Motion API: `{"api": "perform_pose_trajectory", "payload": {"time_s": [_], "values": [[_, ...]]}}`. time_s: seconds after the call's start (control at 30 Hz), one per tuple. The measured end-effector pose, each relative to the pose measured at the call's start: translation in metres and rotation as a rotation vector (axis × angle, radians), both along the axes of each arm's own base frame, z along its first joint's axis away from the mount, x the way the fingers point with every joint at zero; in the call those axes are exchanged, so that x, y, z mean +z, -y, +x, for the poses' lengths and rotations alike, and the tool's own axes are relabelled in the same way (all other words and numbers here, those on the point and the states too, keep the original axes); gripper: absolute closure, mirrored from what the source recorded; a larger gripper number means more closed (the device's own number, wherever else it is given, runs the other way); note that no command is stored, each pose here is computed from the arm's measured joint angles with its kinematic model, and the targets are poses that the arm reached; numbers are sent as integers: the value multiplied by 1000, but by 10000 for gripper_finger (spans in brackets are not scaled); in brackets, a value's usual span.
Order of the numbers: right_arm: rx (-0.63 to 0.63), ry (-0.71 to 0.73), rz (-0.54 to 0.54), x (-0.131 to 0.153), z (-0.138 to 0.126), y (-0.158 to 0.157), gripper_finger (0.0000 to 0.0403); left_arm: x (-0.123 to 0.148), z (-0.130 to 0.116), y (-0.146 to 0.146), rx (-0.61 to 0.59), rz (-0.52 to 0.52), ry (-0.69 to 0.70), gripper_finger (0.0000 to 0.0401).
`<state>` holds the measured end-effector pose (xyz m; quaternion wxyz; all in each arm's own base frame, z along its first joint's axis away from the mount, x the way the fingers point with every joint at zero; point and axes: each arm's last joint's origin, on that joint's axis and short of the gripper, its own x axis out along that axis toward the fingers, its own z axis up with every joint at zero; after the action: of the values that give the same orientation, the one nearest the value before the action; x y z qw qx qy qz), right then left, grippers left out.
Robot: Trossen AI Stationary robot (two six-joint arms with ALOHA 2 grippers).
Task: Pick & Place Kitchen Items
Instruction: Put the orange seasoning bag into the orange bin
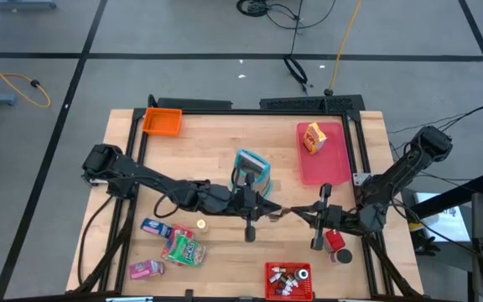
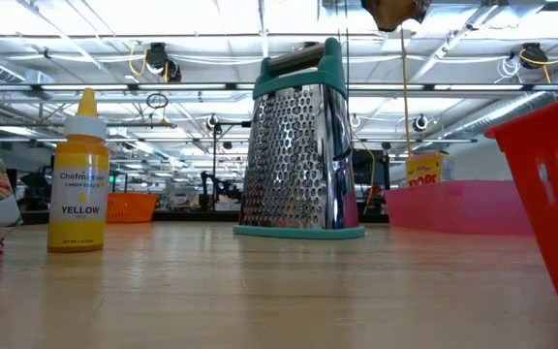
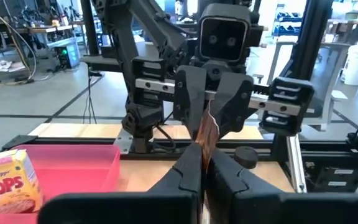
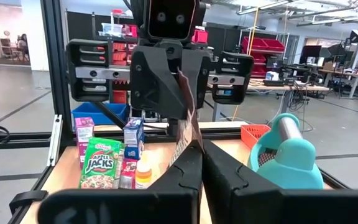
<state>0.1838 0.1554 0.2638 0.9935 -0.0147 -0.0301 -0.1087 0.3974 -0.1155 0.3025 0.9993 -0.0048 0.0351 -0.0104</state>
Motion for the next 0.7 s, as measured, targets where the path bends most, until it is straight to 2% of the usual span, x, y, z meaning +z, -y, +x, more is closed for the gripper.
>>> {"api": "perform_pose_trajectory", "payload": {"time_s": [0.3,0.57,0.7], "values": [[7,-11,-5,-2,-1,-1,403,0,-4,0,61,24,-46,400],[44,-35,-31,-4,-6,-8,394,23,-29,-1,149,63,-96,401],[40,-31,-29,-4,-6,-8,394,25,-33,3,132,67,-96,401]]}}
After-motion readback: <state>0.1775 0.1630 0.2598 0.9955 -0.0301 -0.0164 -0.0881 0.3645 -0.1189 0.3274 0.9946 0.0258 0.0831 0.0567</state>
